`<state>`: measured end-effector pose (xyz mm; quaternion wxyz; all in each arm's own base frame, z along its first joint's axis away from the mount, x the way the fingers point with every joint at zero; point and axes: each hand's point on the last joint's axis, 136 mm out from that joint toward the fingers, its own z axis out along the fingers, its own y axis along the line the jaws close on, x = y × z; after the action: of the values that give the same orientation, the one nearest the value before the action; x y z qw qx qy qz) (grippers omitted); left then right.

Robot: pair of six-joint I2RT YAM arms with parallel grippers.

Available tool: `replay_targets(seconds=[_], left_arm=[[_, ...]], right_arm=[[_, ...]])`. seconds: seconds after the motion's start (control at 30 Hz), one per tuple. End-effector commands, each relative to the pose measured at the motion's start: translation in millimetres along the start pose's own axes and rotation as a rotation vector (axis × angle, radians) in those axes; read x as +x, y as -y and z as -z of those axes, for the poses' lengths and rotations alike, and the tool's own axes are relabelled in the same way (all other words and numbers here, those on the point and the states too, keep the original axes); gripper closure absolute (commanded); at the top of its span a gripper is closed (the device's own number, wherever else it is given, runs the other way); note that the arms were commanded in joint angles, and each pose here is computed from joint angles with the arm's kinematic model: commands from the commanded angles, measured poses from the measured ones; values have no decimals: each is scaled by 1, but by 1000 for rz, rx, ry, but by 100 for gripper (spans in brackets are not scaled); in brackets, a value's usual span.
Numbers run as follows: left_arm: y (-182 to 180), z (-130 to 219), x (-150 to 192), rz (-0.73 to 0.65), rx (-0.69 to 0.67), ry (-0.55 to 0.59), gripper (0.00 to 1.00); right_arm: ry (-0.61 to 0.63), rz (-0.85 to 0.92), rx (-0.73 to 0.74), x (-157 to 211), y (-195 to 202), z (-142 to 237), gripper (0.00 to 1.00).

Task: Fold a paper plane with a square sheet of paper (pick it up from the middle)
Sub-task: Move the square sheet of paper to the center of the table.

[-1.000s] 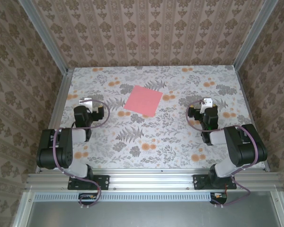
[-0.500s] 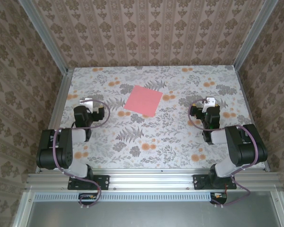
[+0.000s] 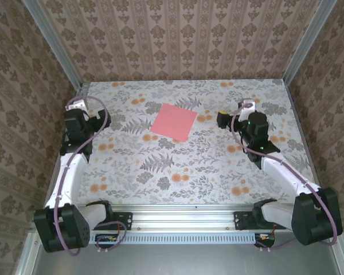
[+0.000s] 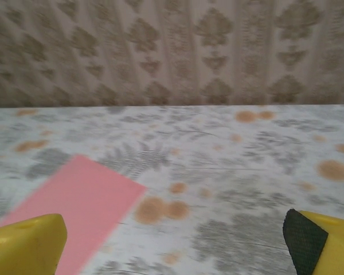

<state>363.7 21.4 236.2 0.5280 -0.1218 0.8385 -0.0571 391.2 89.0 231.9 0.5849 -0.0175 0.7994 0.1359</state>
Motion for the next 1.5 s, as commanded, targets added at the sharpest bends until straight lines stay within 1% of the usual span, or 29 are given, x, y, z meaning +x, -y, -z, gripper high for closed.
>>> replay_targets(seconds=[0.0,0.07,0.1,0.17,0.23,0.33,0.4,0.5,0.67,0.8,0.83,0.97,1.1,1.2,1.23,1.4,1.47], left_arm=[[7,14,50,167,69,-165,0],[18,16,56,220,142,-161,0],[21,17,61,249,161,-175,0],[30,18,69,291,217,-204,0],[40,21,77,305,271,-228,0],[41,28,88,304,277,-257,0],[42,36,92,288,291,-254,0],[44,48,96,259,313,-234,0],[45,66,105,250,333,-237,0],[46,75,107,252,345,-224,0],[46,76,108,252,348,-222,0],[48,80,106,241,359,-220,0],[53,84,103,226,381,-230,0],[61,88,100,221,421,-240,0],[64,89,100,217,435,-243,0],[82,91,110,191,503,-285,0],[91,92,116,180,529,-307,0]], right_arm=[[-377,-212,-196,61,-62,-8,0],[-482,-214,-300,72,-108,-22,0],[-538,-236,-313,80,-126,-32,0],[-627,-265,-280,98,-145,-50,0],[-684,-262,-247,111,-162,-69,0],[-778,-269,-193,134,-179,-94,0],[-839,-293,-177,149,-191,-109,0],[-867,-308,-157,162,-206,-128,0],[-904,-336,-130,184,-221,-159,0],[-931,-326,-114,198,-225,-171,0],[-952,-318,-89,205,-220,-170,0],[-1020,-267,-30,225,-203,-153,0],[-1085,-192,-68,237,-193,-116,0],[-1156,-129,-120,244,-182,-72,2],[-1162,-119,-131,243,-179,-60,2],[-1224,-99,-131,256,-145,21,4],[-1237,-97,-120,257,-134,48,5]])
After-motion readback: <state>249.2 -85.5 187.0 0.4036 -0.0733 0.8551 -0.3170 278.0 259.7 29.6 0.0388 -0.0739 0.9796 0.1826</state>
